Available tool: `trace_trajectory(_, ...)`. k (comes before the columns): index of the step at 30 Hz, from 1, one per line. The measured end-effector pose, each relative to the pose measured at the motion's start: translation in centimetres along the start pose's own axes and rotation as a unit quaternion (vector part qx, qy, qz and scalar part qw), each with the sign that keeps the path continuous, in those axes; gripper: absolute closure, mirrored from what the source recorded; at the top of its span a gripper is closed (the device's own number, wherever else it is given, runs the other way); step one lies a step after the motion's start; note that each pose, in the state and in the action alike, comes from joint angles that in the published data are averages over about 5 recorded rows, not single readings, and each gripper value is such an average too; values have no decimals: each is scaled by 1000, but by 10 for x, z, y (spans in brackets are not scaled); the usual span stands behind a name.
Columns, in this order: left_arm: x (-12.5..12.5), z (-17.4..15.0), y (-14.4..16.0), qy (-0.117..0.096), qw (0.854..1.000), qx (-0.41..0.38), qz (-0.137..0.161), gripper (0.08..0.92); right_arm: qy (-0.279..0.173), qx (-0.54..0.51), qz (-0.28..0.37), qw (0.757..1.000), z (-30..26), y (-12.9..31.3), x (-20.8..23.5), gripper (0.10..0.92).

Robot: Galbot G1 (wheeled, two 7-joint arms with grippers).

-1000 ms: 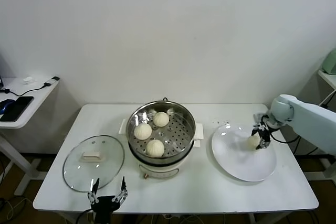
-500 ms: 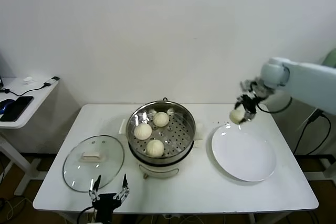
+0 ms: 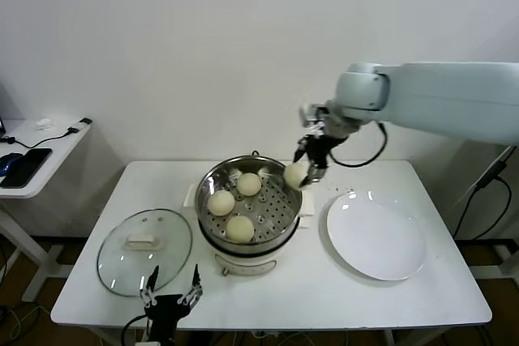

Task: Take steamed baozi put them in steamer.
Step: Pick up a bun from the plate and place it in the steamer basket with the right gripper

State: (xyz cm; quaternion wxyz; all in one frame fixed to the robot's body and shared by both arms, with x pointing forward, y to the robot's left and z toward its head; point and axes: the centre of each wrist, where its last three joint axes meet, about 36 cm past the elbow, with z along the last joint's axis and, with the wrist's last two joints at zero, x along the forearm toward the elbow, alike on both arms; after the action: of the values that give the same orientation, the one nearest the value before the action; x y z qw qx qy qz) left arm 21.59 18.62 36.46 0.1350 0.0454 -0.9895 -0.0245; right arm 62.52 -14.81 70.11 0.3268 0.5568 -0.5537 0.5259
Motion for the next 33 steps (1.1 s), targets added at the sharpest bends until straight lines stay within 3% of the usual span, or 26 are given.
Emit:
trace_trajectory(14, -2, 3, 5, 4, 1000, -3, -4, 177, 36, -7, -10, 999, -40, -1, -79, 350)
trace_trajectory(29, -3, 4, 6, 6, 1000, -2, -3, 177, 62, -2, -17, 998, -46, 2, -115, 347)
trace_trajectory(33, -3, 3, 6, 6, 1000, -1, -3, 177, 62, -1, -20, 998, -45, 3, -118, 279)
